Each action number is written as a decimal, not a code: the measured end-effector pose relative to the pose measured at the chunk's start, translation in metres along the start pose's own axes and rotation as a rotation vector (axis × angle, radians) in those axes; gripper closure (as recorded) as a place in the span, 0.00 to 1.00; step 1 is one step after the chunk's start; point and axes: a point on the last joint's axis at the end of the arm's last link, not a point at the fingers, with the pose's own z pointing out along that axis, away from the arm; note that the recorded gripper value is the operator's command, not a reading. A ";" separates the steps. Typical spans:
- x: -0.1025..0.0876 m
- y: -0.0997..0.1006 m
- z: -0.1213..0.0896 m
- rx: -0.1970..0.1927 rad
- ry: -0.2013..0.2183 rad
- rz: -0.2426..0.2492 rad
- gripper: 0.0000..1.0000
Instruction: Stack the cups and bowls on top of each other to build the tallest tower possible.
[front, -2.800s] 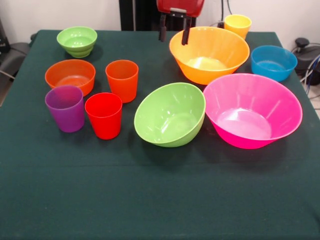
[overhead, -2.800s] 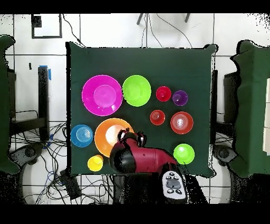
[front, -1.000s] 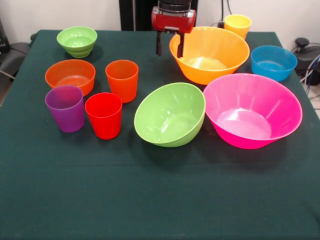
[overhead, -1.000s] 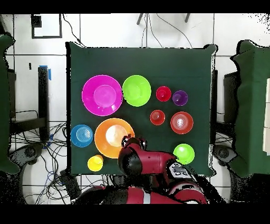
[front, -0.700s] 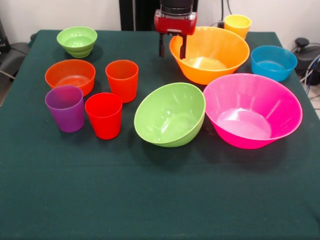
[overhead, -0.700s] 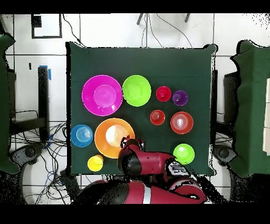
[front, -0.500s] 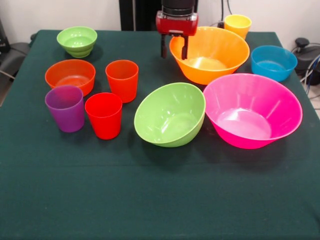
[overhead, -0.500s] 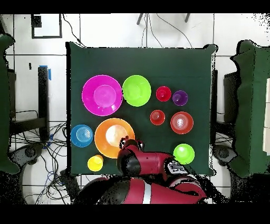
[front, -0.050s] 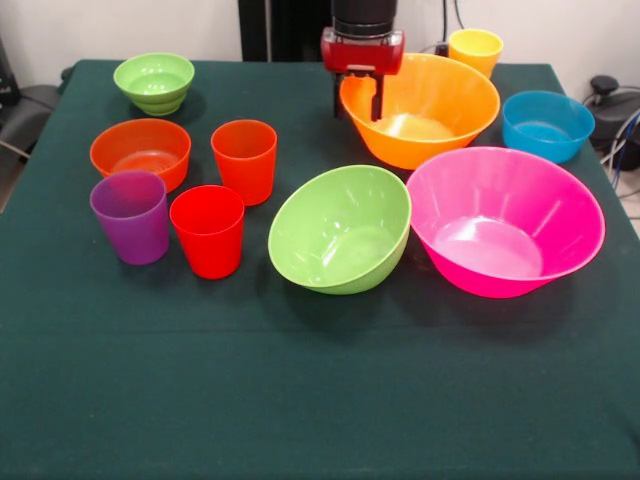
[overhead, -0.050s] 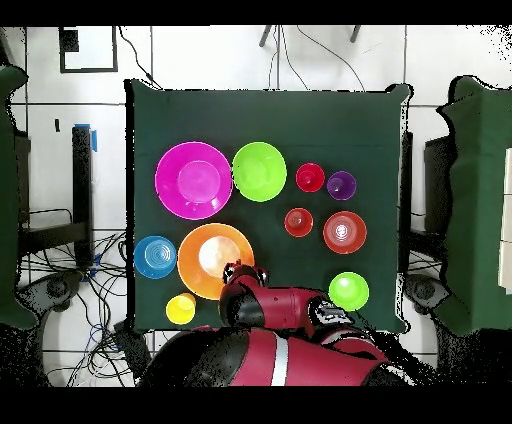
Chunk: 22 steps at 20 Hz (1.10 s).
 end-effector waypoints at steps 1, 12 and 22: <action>0.000 0.000 0.000 -0.001 0.000 -0.001 1.00; -0.004 0.003 -0.005 -0.011 -0.018 -0.026 1.00; -0.008 0.005 -0.007 -0.014 -0.027 -0.029 1.00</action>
